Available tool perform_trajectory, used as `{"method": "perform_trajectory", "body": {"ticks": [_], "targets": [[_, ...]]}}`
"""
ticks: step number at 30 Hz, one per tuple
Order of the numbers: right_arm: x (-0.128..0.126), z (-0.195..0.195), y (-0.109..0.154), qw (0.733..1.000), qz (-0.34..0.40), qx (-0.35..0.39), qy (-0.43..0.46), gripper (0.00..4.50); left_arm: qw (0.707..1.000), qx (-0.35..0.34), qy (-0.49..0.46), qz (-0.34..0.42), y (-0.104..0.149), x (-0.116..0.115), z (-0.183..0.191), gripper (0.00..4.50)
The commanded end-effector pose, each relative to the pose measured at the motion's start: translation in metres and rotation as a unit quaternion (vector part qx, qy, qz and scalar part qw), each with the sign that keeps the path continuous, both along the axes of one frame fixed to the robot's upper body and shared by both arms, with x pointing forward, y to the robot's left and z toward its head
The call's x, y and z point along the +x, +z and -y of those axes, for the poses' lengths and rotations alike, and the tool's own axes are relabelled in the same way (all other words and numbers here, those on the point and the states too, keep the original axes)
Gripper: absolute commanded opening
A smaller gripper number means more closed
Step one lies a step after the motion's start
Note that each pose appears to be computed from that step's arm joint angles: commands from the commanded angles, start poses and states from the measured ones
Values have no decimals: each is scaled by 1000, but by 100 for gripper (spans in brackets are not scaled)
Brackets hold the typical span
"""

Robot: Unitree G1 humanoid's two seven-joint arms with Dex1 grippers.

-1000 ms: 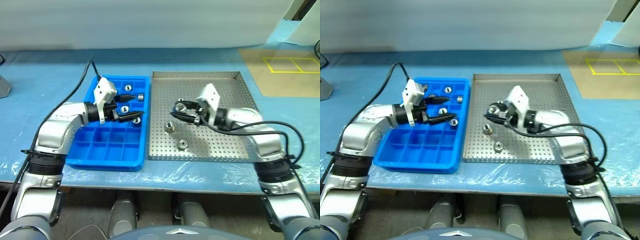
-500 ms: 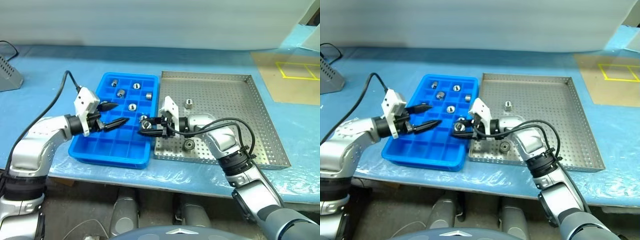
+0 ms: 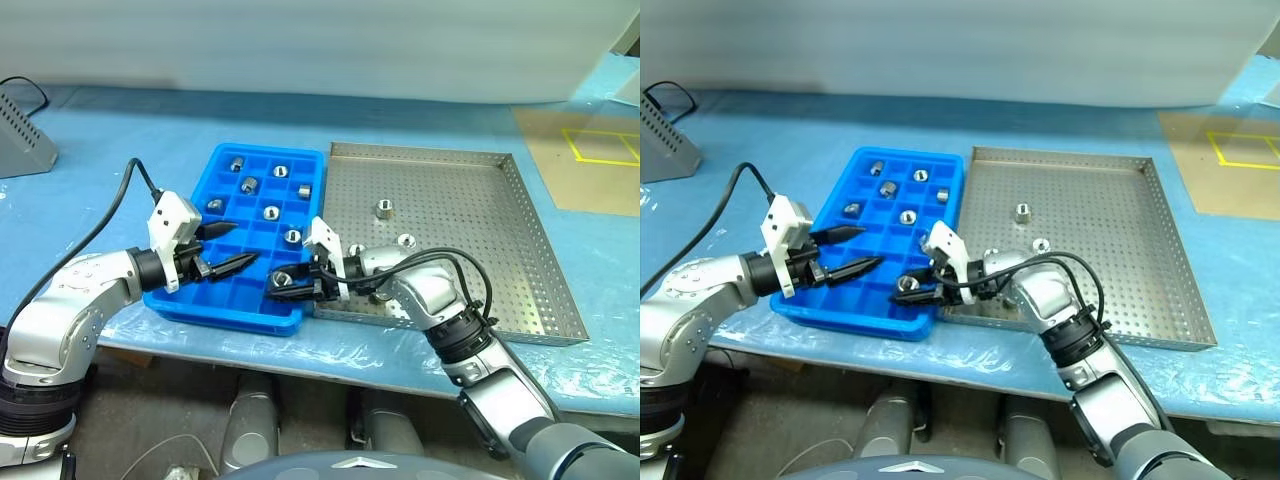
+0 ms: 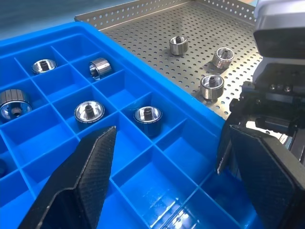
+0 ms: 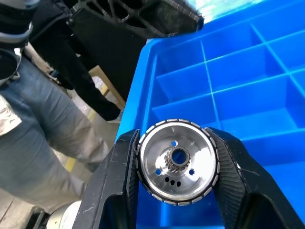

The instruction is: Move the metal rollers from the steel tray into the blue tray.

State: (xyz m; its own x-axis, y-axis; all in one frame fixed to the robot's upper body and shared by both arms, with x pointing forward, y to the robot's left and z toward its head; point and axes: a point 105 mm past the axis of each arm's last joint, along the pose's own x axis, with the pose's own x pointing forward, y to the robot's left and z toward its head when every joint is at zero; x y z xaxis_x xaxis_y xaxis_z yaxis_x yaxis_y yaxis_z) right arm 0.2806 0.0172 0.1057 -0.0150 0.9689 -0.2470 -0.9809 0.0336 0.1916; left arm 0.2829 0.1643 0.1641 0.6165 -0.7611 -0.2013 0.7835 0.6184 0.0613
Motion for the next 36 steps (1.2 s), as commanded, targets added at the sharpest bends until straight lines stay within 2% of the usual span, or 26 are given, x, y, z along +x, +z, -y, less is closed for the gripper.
{"method": "perform_trajectory", "body": {"ticks": [1,5,9,12,16,21,27,36], "targets": [[-3,1,3,999,26,2,19,243,1000,-2,-9,22,9,-3,5,400],[-1,5,1,1000,3,-1,0,368,1000,-6,-11,19,8,-2,6,400],[11,10,6,999,38,-5,-33,368,999,-8,-24,20,8,2,10,400],[22,25,24,996,68,16,-61,368,999,-14,-40,23,9,5,17,400],[37,69,51,985,107,29,-129,368,997,-27,-66,24,7,14,33,400],[50,127,69,965,135,21,-223,368,993,-40,-105,27,5,25,54,400],[60,175,50,941,137,-32,-308,368,988,-47,-143,33,5,37,71,400],[70,184,6,930,98,-58,-350,368,986,-44,-156,38,7,43,75,400]]}}
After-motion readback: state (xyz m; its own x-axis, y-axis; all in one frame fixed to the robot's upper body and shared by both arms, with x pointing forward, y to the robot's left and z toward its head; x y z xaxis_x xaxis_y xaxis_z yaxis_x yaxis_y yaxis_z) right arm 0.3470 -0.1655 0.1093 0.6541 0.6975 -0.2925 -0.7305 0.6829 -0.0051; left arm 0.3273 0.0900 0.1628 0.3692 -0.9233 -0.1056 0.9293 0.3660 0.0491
